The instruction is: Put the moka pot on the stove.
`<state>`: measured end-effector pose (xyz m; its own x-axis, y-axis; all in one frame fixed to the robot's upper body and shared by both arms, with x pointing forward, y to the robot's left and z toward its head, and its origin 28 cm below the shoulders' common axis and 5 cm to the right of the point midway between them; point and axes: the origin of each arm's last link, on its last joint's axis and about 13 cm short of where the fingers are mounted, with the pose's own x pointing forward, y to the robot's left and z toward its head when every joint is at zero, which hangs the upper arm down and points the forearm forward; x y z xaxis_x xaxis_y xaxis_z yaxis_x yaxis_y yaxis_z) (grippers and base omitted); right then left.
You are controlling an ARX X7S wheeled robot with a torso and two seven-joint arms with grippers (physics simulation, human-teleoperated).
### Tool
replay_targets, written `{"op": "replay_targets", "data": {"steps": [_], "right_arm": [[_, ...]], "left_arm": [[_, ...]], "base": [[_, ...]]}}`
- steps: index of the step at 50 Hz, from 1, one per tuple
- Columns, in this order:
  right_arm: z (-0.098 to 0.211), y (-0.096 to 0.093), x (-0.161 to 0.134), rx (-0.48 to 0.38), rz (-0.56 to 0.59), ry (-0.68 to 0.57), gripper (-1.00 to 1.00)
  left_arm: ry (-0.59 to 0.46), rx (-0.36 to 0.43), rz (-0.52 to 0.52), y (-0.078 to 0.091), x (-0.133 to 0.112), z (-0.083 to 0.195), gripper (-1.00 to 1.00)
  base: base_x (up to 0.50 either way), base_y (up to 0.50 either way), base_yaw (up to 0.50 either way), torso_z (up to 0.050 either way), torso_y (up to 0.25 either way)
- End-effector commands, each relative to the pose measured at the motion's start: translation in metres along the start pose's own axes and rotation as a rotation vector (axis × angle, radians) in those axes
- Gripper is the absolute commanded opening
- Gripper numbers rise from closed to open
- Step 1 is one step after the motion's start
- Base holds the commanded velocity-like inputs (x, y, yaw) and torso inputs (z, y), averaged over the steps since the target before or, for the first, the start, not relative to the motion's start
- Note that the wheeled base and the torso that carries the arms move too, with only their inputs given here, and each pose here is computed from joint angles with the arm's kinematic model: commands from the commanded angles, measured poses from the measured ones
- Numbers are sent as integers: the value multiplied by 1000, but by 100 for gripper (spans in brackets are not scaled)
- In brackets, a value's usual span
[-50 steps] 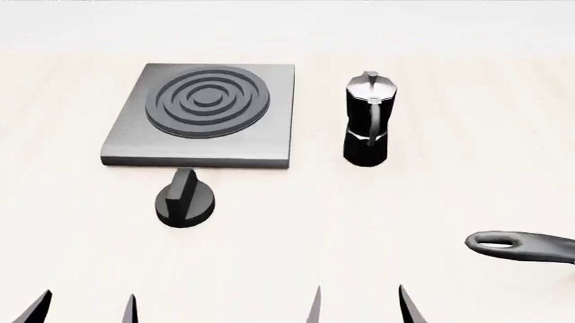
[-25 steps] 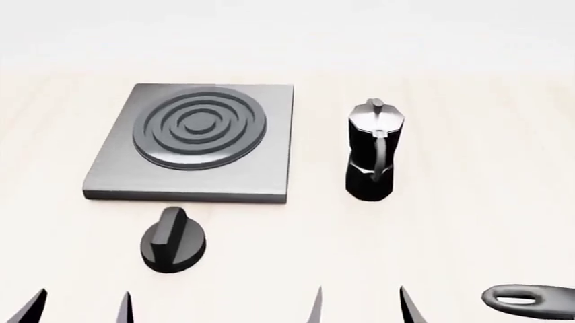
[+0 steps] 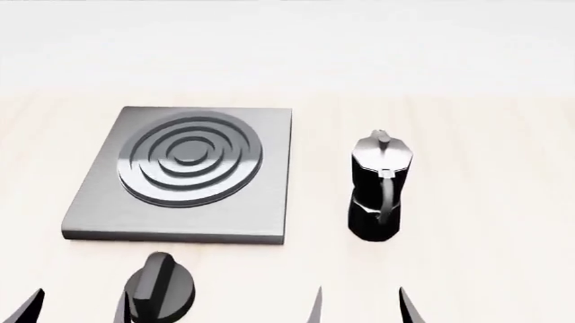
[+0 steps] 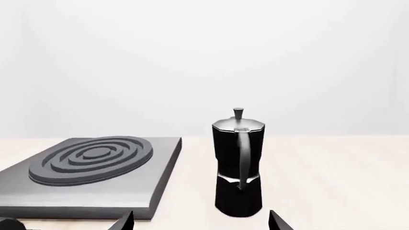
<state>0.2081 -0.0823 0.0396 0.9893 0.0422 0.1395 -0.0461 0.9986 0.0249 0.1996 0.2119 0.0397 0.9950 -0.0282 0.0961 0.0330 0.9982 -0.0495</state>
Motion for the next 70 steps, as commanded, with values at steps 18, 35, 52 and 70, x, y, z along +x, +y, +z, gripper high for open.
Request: {"op": "replay_targets", "data": {"steps": [18,35,52,70], "right_arm": [[-1,0,0,0,-1,1,100],[2,0,-1,-15,-3,-11,100],[5,5,-1,-27,21,-24,100],[4,5,-1,-17,15,-28,100]], "left_arm": [[-2,-1,-1,0,-1,-1,100],[-3,-1,-2,0,-1,0,100],[-6,-1,-2,0,-1,2,100],[-5,-1,-3,0,-2,1,100]], "base": [[255,0,0,0,0],[164,0,0,0,0],[0,87,0,0,0],[0,226,0,0,0]]}}
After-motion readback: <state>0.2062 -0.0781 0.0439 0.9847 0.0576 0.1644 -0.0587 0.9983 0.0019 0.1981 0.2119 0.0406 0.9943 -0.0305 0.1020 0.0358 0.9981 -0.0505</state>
